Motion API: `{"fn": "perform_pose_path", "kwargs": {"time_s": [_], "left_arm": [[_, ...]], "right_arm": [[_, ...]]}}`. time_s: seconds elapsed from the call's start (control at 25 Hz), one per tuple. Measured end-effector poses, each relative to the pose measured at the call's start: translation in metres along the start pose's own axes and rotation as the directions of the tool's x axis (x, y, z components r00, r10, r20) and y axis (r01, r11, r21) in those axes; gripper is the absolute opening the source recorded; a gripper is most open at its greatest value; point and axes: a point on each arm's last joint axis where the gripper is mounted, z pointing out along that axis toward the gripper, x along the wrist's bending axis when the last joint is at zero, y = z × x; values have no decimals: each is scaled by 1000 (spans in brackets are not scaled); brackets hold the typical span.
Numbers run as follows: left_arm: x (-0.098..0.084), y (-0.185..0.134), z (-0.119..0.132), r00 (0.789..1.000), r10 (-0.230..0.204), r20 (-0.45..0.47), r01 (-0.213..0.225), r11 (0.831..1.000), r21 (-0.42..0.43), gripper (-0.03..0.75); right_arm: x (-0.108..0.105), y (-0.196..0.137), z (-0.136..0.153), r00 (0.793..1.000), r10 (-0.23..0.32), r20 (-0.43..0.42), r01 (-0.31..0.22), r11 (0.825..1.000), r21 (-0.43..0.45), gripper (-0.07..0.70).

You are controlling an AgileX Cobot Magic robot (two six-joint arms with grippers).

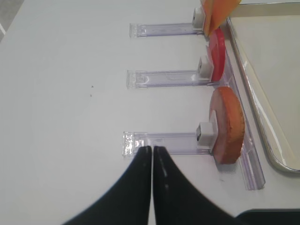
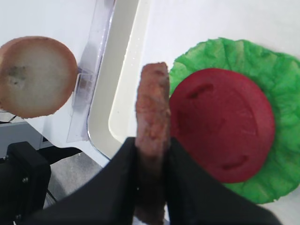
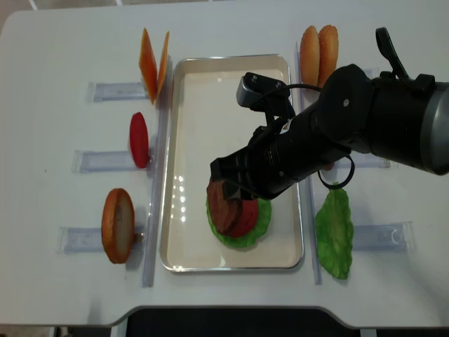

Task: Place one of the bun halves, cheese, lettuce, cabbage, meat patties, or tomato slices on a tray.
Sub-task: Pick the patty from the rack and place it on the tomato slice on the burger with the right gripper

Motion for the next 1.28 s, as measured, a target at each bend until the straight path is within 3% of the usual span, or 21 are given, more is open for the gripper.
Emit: {"fn": "perform_pose_path", "kwargs": {"time_s": [1.28], "left_arm": [[0,0,0,1000,0,0,0,1000,0,0]], "right_arm": [[-2,0,0,1000,-19,11,19,1000,1,123]]}}
